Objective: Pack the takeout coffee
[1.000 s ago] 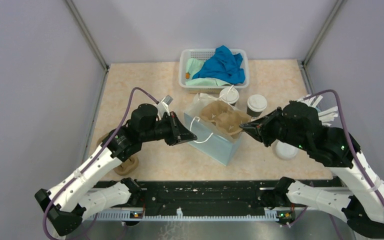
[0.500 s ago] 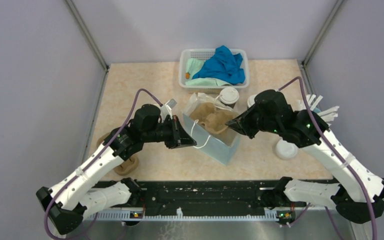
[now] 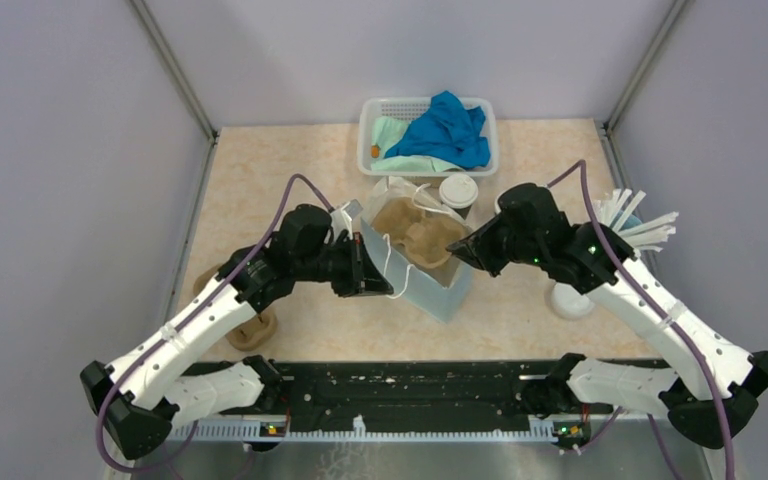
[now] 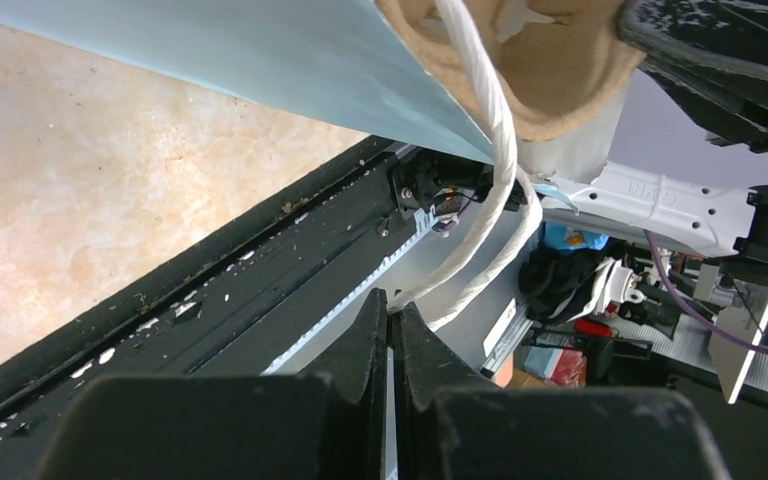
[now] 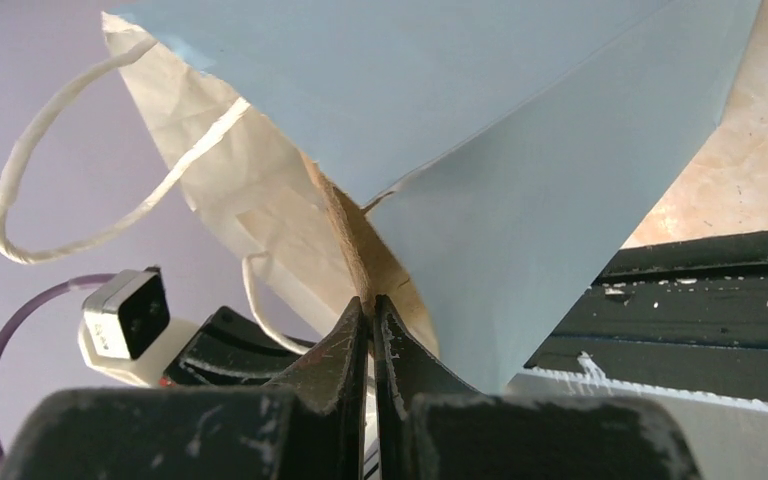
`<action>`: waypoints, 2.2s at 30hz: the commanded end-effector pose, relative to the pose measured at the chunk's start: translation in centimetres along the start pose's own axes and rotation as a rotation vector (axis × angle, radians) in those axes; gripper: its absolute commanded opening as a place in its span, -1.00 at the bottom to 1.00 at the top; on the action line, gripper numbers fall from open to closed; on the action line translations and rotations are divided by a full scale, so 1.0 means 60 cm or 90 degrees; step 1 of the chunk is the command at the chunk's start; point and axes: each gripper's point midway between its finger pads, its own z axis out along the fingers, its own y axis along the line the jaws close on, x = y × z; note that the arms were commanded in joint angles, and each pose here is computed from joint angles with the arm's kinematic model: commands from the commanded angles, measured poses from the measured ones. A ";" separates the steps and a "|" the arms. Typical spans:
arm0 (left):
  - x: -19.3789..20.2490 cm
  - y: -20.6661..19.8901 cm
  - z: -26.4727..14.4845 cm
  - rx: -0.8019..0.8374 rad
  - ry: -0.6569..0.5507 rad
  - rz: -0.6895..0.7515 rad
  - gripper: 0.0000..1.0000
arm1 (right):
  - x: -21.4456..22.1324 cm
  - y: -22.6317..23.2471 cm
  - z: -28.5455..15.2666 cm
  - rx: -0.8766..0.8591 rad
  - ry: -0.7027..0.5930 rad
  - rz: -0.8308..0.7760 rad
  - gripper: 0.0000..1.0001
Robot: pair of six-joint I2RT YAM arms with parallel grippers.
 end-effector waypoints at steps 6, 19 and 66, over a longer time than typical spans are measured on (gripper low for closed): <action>-0.016 -0.033 -0.017 0.019 -0.010 0.056 -1.00 | -0.022 0.018 -0.011 -0.050 -0.035 0.021 -1.00; -0.020 -0.036 -0.016 0.019 -0.010 0.067 -0.92 | -0.026 -0.025 -0.096 0.006 -0.034 -0.108 0.19; -0.083 -0.260 -0.109 0.248 -0.049 0.017 -1.00 | -0.097 0.059 -0.077 0.090 -0.166 -0.457 -1.00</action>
